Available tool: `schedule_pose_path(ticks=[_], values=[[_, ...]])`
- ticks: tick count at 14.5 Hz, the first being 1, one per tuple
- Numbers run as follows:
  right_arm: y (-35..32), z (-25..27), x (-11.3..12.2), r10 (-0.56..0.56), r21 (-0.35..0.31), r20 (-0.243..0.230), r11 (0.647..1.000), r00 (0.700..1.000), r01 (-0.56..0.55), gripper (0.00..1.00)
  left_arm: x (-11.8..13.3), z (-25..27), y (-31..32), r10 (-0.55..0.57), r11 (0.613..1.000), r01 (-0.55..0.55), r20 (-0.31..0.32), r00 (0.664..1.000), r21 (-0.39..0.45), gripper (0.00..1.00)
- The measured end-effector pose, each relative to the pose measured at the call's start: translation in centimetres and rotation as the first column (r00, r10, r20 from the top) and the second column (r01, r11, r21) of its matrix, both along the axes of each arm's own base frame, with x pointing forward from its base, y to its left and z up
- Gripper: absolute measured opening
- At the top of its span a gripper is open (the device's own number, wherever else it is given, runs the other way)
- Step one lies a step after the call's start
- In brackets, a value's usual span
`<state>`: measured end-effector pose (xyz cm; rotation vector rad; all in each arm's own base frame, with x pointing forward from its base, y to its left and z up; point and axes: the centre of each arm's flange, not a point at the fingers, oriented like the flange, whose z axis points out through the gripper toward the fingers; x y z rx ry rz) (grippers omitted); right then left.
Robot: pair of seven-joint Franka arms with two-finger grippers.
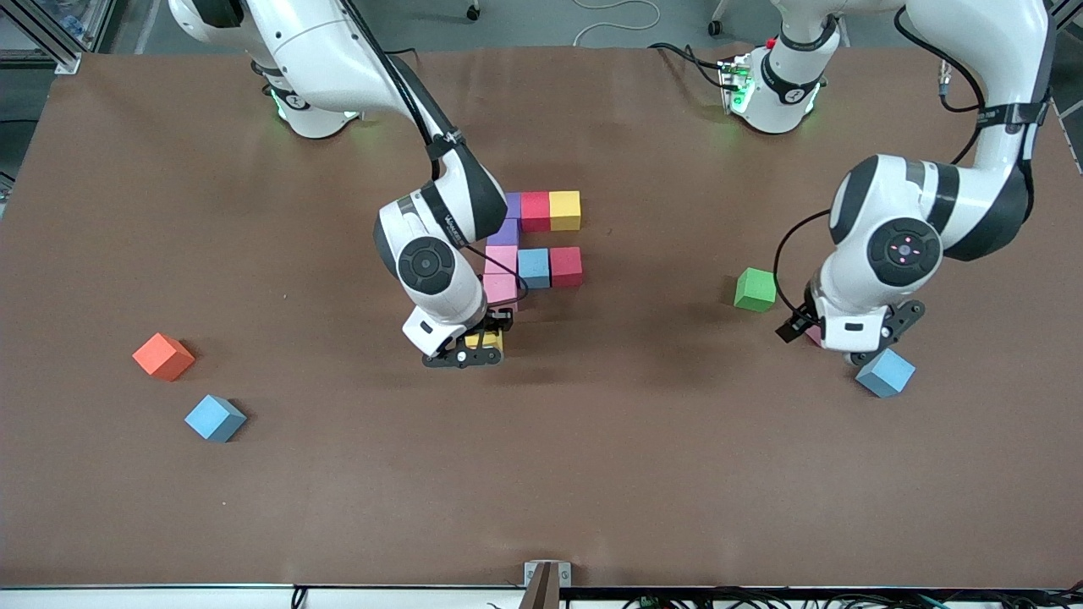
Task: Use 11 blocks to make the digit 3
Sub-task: 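Lower the left gripper onto the pink cube and grasp it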
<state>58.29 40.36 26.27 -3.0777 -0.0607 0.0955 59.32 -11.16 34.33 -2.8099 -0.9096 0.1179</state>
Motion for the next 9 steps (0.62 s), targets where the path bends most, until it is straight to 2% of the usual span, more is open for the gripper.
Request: schedule_pose_path(ticks=[2, 6, 9], values=[[0.5, -0.6, -0.1, 0.007, -0.003, -0.004, 1.0, 1.0, -0.007, 0.53, 0.9, -1.4, 2.7, -0.057, 0.998, 0.057, 0.001, 0.998, -0.025, 1.0], [1.4, -1.3, -0.2, 0.02, -0.007, -0.004, 1.0, 1.0, -0.02, 0.53, 1.8, -6.1, 6.8, -0.072, 0.996, 0.071, -0.016, 0.997, -0.058, 1.0], [1.6, -2.3, -0.3, 0.016, -0.015, -0.013, 1.0, 1.0, -0.016, 0.53, 1.8, -7.6, 9.7, -0.121, 0.99, 0.117, -0.043, 0.992, -0.08, 1.0]])
